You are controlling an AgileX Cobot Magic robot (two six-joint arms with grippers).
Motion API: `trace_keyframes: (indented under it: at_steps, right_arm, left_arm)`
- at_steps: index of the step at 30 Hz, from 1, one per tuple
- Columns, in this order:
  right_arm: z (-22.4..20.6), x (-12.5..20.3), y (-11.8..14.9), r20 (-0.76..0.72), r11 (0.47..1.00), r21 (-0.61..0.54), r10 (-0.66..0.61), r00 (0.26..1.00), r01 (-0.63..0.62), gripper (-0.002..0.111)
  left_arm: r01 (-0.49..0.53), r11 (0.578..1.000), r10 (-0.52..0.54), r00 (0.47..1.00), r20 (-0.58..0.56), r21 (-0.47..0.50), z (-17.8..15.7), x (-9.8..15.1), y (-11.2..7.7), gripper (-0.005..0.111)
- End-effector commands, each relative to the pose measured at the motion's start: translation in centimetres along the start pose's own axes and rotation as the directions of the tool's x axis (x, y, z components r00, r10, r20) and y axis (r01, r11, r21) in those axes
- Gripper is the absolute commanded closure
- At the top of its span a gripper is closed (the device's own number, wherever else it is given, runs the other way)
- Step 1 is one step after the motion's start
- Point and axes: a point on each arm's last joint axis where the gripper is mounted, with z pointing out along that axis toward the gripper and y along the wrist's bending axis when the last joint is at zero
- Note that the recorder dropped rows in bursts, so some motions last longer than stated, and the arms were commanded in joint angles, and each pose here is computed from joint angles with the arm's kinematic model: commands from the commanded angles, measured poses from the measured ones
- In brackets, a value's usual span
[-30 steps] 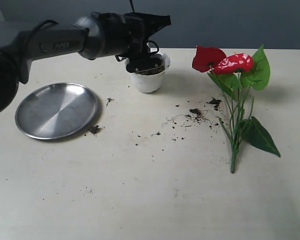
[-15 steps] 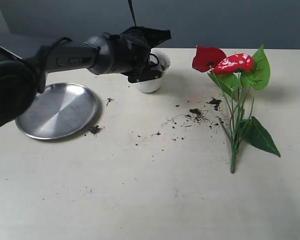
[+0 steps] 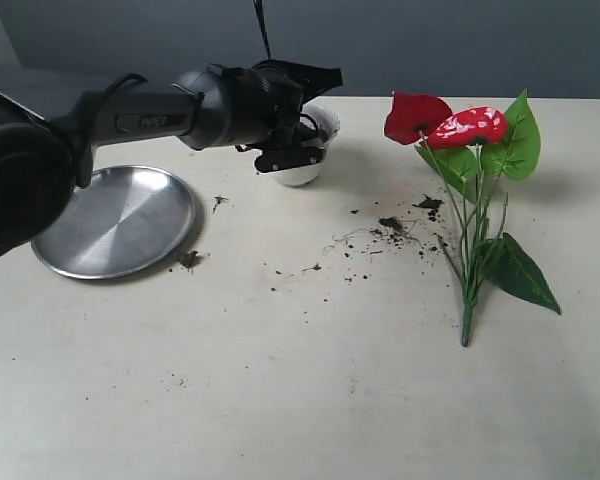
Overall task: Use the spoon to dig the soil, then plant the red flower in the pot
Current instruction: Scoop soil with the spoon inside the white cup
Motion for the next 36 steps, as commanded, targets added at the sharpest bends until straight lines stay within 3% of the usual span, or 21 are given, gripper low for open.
trace_keyframes:
  at_steps: [1,8,20,28,36]
  right_arm:
    - [0.0,0.0,0.0,0.013,1.000,-0.003,0.000,1.000,0.000,0.108]
    - [0.0,0.0,0.0,0.011,1.000,-0.004,0.000,1.000,0.000,0.108]
    - [0.0,0.0,0.0,0.011,1.000,-0.004,0.000,1.000,0.000,0.108]
    - [0.0,0.0,0.0,0.013,1.000,-0.004,0.000,1.000,0.000,0.108]
    - [0.0,0.0,0.0,0.013,1.000,-0.004,0.000,1.000,0.000,0.108]
  left_arm:
    - [0.060,0.998,-0.060,0.998,0.014,0.010,-1.0,0.8,0.3,0.106]
    - [0.085,0.996,-0.086,0.996,-0.009,-0.031,-2.6,2.6,1.1,0.106]
    - [0.000,0.998,-0.005,0.998,-0.069,-0.065,-1.9,3.8,0.4,0.106]
    - [-0.056,0.996,0.049,0.994,-0.097,-0.070,-0.5,2.0,0.4,0.106]
    - [-0.010,0.999,0.006,0.996,-0.084,-0.050,0.7,0.2,0.0,0.106]
